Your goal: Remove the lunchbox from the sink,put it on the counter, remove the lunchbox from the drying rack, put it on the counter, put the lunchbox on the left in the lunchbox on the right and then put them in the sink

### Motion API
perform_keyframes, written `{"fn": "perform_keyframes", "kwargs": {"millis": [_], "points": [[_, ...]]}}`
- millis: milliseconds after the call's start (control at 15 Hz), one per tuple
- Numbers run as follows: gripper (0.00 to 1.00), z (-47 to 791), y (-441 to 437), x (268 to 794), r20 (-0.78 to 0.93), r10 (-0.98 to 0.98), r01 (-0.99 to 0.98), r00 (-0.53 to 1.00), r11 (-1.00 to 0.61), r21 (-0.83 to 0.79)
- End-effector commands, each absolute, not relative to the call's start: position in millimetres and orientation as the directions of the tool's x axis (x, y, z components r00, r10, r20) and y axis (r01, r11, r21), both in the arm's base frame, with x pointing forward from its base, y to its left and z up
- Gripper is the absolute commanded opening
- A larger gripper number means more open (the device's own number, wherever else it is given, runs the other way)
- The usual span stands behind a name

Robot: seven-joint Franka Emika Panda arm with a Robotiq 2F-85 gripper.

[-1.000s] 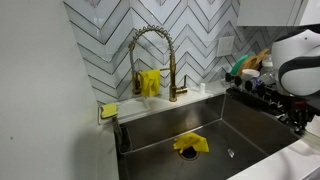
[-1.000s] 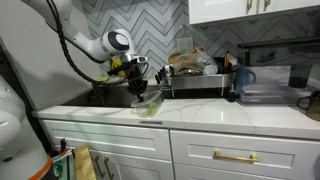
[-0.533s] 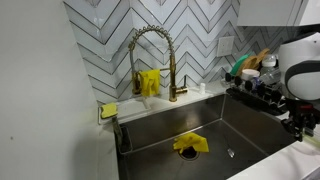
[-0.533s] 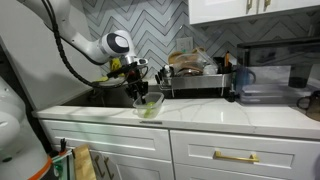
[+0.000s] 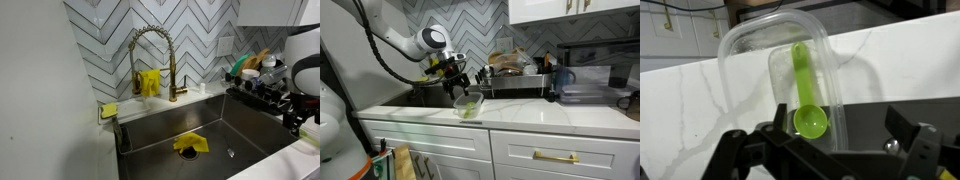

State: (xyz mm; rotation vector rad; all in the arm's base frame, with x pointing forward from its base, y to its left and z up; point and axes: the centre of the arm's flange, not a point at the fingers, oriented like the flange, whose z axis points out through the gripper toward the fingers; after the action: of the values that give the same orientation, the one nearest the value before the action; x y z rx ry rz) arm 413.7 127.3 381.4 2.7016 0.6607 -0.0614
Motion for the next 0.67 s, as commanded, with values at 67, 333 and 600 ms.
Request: {"fn": "perform_keyframes", "kwargs": {"millis": [67, 333, 600], "points": [[1.00, 398, 132, 409, -0.105, 0.413, 0.422, 0.904, -0.834, 0.355], [1.00, 420, 138, 400, -0.071, 0.388, 0.384, 0.919, -0.840, 0.382], [1.00, 462, 146, 404, 0.049, 0.285, 0.265, 0.957, -0.932, 0.248]]}}
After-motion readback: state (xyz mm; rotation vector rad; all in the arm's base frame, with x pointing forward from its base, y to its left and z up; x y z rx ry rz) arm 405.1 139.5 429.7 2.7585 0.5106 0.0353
